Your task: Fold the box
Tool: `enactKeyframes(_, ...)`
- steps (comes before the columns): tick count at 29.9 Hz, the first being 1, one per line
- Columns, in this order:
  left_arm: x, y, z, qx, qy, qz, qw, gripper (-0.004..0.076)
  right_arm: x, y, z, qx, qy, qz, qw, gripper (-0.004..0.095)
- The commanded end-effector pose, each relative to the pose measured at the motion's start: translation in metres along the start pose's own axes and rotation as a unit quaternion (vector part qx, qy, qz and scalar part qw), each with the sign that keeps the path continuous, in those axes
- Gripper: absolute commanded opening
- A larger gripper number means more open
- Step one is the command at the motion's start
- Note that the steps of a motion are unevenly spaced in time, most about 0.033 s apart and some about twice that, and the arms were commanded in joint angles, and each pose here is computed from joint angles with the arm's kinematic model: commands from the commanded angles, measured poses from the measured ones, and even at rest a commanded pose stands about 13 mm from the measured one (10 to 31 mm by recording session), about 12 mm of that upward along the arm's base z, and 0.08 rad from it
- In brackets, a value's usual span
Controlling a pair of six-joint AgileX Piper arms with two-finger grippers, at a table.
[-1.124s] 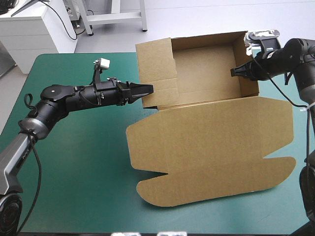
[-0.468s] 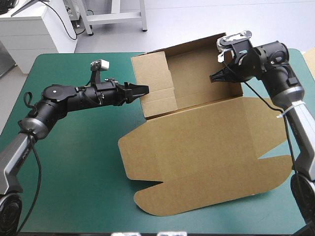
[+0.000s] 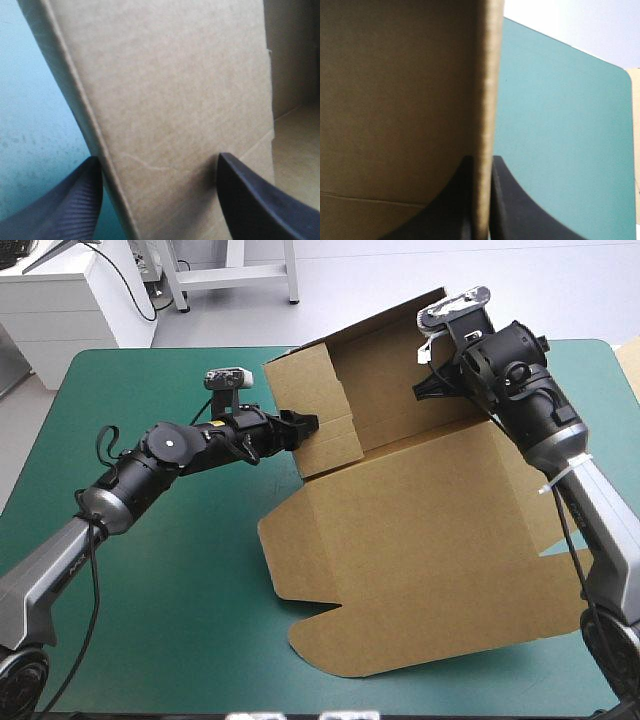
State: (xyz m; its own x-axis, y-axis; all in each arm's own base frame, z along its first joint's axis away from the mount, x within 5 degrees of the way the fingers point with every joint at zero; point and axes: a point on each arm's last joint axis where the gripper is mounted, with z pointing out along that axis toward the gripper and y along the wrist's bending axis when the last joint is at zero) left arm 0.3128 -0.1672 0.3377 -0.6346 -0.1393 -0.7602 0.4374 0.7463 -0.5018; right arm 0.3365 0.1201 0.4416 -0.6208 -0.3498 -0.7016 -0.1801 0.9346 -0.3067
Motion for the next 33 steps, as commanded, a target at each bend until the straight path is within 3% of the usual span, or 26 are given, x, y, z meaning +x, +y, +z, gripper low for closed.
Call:
enactKeyframes(1,-0.016,-0.026,-0.012,0.010,-0.064,-0.010,0.998,0.0457,-0.018,-0.002,-0.043,-0.029,-0.082,0.027,0.996,0.0002)
enactKeyframes(13,-0.017,-0.017,-0.002,-0.012,-0.085,-0.012,0.996,0.0457,-0.021,0.003,-0.063,-0.077,-0.084,0.046,0.992,0.0000)
enactKeyframes(22,-0.015,-0.020,-0.003,-0.002,-0.075,-0.014,0.997,0.0448,-0.020,0.003,-0.063,-0.079,-0.082,0.047,0.992,0.0000)
enactKeyframes(26,-0.016,-0.022,-0.003,0.013,-0.080,-0.010,0.997,0.0310,-0.020,0.004,-0.063,-0.084,-0.082,0.049,0.992,0.0000)
enactKeyframes(31,-0.012,-0.033,-0.003,0.066,-0.062,0.035,0.995,0.0006,-0.019,0.006,-0.063,-0.096,-0.077,0.053,0.991,-0.0001)
enactKeyframes(33,-0.011,-0.036,-0.003,0.083,-0.053,0.043,0.994,-0.0006,-0.019,0.007,-0.063,-0.100,-0.076,0.054,0.991,-0.0001)
